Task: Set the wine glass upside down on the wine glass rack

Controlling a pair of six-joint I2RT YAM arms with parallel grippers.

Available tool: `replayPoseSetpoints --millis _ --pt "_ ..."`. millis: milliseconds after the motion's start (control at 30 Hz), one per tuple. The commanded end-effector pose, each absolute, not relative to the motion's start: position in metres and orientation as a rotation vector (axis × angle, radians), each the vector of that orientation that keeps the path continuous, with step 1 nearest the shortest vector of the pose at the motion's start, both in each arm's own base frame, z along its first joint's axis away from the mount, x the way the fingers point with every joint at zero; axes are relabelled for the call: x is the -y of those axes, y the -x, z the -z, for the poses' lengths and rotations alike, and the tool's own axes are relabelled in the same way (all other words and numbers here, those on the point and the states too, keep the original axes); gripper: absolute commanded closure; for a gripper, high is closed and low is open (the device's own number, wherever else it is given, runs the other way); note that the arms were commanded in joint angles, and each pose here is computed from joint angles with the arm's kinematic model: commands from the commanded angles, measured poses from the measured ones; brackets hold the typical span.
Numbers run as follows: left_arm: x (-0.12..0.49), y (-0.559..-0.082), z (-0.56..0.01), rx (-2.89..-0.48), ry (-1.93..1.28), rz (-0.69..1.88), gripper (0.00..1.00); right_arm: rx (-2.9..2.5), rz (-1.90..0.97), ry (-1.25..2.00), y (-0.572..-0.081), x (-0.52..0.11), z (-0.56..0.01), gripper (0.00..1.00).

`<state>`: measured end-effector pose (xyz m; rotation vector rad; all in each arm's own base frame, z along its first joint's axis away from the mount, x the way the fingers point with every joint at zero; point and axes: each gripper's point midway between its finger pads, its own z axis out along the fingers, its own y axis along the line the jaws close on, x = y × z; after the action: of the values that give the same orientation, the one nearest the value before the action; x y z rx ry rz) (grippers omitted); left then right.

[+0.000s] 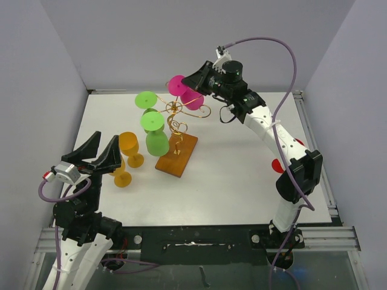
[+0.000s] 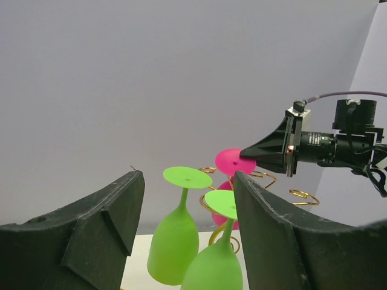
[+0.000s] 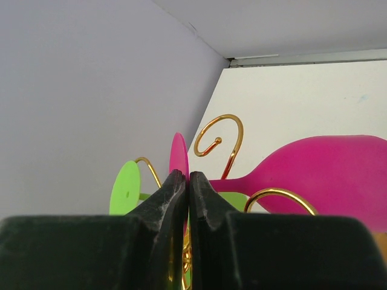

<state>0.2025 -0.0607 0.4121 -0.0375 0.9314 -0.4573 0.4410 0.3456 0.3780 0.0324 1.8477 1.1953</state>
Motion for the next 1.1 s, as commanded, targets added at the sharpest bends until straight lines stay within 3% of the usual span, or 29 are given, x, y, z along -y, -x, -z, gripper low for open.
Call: replayPoseSetpoints --millis 0,533,1067 --pt "0.056 -0.197 -0.424 -0.894 0.063 0.471 0.42 -1.735 -1.245 -0.033 -0.414 -0.336 -0.435 1.0" --pt "0.052 -0.209 -0.416 -0.92 0.095 0.46 0.42 -1.802 -1.209 -0.015 -0.392 -0.345 -0.416 1.0" --pt "0.052 -0.209 -0.416 -0.924 0.095 0.46 0.42 -1.762 -1.112 -0.101 -0.387 -0.315 -0.421 1.0"
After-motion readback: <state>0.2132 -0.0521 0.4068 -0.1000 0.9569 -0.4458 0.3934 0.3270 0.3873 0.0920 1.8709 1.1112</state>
